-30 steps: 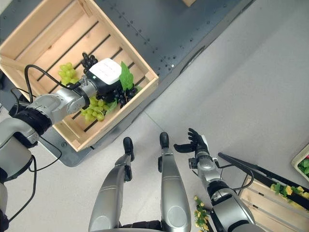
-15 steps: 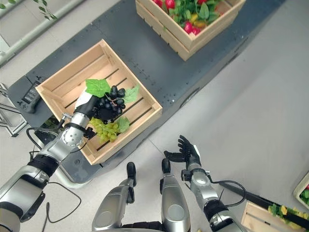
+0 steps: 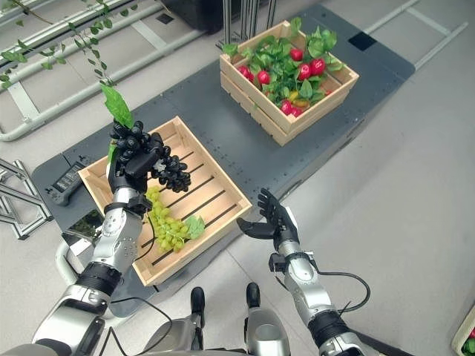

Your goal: Pick up the fruits from the basket on one side to the basket on the other side

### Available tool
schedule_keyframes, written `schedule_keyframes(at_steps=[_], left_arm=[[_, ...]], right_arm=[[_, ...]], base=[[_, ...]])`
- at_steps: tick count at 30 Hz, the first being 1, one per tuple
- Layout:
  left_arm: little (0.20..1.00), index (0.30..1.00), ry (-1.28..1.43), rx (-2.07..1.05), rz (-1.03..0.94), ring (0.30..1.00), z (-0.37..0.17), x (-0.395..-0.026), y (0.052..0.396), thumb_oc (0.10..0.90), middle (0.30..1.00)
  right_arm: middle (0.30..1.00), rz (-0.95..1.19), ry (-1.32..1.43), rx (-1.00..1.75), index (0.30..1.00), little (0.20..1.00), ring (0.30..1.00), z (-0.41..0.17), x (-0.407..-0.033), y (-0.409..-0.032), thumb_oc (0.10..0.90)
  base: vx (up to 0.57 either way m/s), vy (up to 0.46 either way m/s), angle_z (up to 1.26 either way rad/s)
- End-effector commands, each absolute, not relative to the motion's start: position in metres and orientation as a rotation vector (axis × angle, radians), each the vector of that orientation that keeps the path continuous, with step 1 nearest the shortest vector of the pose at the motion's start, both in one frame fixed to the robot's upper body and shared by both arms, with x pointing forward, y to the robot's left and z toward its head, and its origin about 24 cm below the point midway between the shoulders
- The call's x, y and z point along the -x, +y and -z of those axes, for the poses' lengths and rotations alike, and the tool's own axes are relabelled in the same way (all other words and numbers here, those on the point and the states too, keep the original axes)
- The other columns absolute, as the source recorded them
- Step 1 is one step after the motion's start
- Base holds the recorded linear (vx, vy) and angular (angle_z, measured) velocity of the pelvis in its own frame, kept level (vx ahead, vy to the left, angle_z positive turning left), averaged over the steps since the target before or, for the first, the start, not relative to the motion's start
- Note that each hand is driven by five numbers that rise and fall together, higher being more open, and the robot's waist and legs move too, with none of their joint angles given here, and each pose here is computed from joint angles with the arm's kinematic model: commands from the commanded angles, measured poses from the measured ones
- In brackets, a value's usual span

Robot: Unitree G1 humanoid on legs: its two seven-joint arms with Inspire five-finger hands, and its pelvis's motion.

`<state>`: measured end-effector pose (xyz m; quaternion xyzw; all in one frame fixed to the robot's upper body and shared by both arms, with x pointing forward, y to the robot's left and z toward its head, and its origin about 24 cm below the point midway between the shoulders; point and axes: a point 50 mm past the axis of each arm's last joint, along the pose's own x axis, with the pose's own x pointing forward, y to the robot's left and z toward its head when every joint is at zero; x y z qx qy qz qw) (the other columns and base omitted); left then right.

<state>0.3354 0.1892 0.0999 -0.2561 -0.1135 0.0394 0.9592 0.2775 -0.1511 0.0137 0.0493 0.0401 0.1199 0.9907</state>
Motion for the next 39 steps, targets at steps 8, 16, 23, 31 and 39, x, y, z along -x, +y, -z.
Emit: schedule_keyframes(at_steps=[8, 16, 23, 31, 39], left_arm=[[0.300, 0.300, -0.356, 0.572, 0.285, 0.300, -0.157, -0.346, 0.173, 0.400, 0.300], [0.300, 0.300, -0.471, 0.314, 0.412, 0.300, -0.207, -0.357, 0.164, 0.400, 0.300], [0.300, 0.300, -0.477, 0.193, 0.550, 0.300, -0.220, -0.357, 0.141, 0.400, 0.300], [0.300, 0.300, -0.507, 0.153, 0.674, 0.300, -0.229, -0.349, 0.118, 0.400, 0.300], [0.300, 0.300, -0.505, 0.166, 0.750, 0.300, -0.231, -0.342, 0.102, 0.400, 0.300]], right_arm=[[0.900, -0.497, -0.091, -0.244, 0.900, 0.900, 0.900, -0.073, -0.287, -0.149, 0.800], [0.900, -0.590, -0.213, -0.170, 0.900, 0.900, 0.900, -0.141, -0.313, -0.123, 0.800], [0.900, -0.650, -0.158, -0.155, 0.900, 0.900, 0.900, -0.154, -0.320, -0.111, 0.800], [0.900, -0.811, 0.043, -0.287, 0.900, 0.900, 0.900, -0.129, -0.312, -0.088, 0.800], [0.900, -0.908, 0.084, -0.437, 0.900, 0.900, 0.900, -0.125, -0.304, -0.064, 0.800]], base=[[0.01, -0.012, -0.02], [0.01, -0.002, -0.02], [0.02, -0.008, -0.03], [0.01, -0.017, -0.05], [0.00, 0.000, 0.00]])
